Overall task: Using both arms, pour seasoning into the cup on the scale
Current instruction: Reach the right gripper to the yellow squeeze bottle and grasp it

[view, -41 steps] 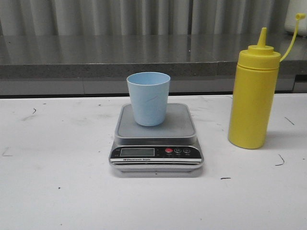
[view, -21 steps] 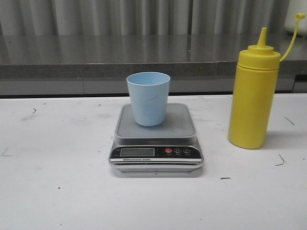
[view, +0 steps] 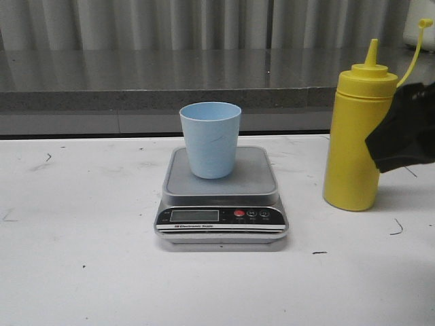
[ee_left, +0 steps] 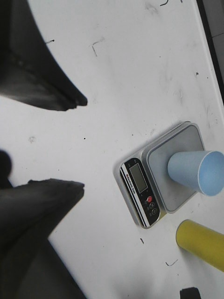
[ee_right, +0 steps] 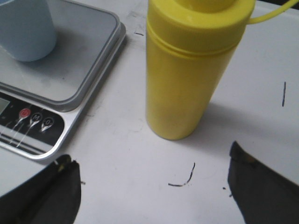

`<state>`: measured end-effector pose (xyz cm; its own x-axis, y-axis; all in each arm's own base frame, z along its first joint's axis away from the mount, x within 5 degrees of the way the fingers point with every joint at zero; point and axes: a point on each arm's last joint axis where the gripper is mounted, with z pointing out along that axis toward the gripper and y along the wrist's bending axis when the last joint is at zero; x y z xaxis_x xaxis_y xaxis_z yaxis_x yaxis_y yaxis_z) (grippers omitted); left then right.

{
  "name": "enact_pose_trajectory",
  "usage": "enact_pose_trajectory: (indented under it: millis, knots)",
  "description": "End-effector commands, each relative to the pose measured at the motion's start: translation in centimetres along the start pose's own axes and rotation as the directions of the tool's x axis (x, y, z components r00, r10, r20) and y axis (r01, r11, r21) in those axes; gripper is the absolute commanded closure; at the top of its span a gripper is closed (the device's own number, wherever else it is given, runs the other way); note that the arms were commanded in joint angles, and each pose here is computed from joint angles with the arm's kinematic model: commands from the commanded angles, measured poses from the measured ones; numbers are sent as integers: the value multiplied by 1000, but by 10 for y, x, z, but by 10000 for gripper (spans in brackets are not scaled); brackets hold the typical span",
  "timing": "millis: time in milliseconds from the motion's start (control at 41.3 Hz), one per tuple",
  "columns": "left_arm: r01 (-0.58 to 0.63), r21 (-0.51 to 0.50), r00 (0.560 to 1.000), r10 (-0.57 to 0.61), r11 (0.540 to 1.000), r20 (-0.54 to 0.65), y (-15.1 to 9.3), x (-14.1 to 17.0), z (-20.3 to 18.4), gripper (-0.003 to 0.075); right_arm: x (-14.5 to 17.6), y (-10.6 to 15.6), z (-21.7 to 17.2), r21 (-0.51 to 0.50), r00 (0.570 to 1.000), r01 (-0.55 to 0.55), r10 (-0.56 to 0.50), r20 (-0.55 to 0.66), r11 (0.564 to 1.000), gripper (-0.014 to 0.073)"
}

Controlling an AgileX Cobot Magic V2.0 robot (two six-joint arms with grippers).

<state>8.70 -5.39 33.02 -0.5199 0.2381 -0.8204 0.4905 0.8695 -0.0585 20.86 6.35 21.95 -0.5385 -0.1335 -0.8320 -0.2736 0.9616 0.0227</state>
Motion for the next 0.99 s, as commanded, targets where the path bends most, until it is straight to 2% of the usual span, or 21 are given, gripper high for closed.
enact_pose_trajectory:
  millis: [0,290,678,968]
  knots:
    - [3,12,995,-4,1000,96,-1,-13,-6,374,-9,-3,9,29,980,4,-10,201,1000,-59]
    - [3,12,995,-4,1000,96,-1,-13,-6,374,1,-7,50,74,949,6,-29,314,997,-59]
    - [3,12,995,-4,1000,96,-1,-13,-6,374,5,-12,76,123,864,-4,-58,499,992,-59]
    - [3,12,995,-4,1000,96,-1,-13,-6,374,-5,-14,102,129,852,-37,-36,523,991,-59]
